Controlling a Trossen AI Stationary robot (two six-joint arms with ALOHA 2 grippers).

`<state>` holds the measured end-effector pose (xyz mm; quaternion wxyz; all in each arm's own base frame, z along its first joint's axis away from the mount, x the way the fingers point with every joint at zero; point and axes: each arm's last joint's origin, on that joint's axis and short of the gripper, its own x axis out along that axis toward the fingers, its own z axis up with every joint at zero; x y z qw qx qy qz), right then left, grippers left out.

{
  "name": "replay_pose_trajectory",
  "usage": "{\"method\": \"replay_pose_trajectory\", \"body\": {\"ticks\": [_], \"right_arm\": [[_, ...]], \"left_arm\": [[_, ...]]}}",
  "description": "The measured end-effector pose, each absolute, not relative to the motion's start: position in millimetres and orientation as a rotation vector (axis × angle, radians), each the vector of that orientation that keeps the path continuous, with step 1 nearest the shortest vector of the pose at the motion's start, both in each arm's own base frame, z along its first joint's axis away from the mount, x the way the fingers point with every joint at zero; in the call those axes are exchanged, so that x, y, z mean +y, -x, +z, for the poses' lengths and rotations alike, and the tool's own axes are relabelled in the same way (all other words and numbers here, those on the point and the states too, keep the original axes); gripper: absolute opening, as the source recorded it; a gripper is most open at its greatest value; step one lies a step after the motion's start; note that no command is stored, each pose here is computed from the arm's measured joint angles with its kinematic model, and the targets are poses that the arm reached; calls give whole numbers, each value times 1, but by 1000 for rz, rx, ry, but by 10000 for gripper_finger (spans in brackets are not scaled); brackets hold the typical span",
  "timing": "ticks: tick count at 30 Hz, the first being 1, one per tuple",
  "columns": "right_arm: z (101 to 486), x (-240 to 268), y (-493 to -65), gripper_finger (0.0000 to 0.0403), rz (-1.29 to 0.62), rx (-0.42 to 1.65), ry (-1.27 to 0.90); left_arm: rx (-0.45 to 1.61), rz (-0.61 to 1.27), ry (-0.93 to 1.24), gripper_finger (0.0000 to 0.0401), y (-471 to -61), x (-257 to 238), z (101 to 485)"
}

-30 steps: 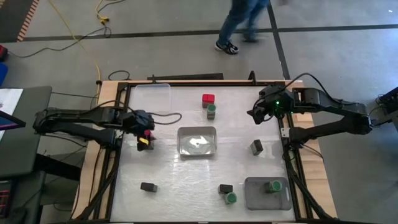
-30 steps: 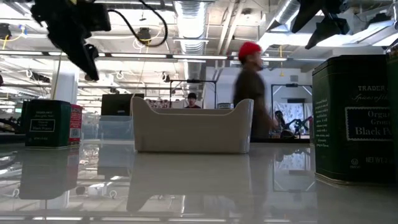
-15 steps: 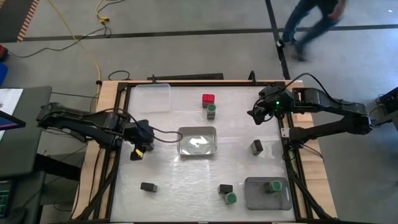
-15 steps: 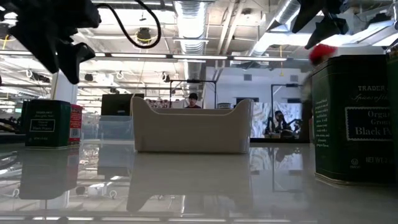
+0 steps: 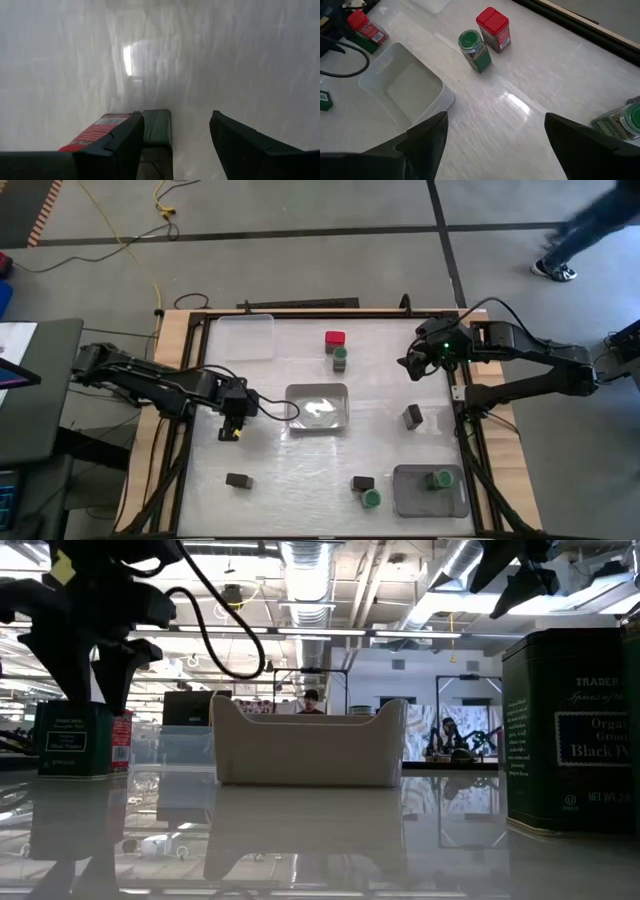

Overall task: Sort spices by type
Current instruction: Put the top left black seasoning can into the transparent bin

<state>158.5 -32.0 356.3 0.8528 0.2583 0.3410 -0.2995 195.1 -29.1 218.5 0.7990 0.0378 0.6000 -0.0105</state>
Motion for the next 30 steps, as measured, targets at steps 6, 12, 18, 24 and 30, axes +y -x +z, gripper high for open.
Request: {"method": "replay_pose_trajectory", "body": {"ticks": [6, 12, 18, 24, 30], "right_arm": [[356, -32, -159, 356, -627, 721, -534], [356, -32, -159, 356, -626, 721, -533], [356, -32, -159, 356, -626, 721, -533], [356, -32, -159, 356, -626, 721, -533], [356, -32, -159, 356, -626, 721, -533]], "left_arm": [[1285, -6, -92, 215, -197, -29, 217], [1307, 23, -90, 215, -190, -27, 220], [1390, 40, -49, 215, -183, -27, 218], [1402, -17, 12, 215, -182, -29, 218], [1462, 7, 25, 215, -176, -28, 218]]}}
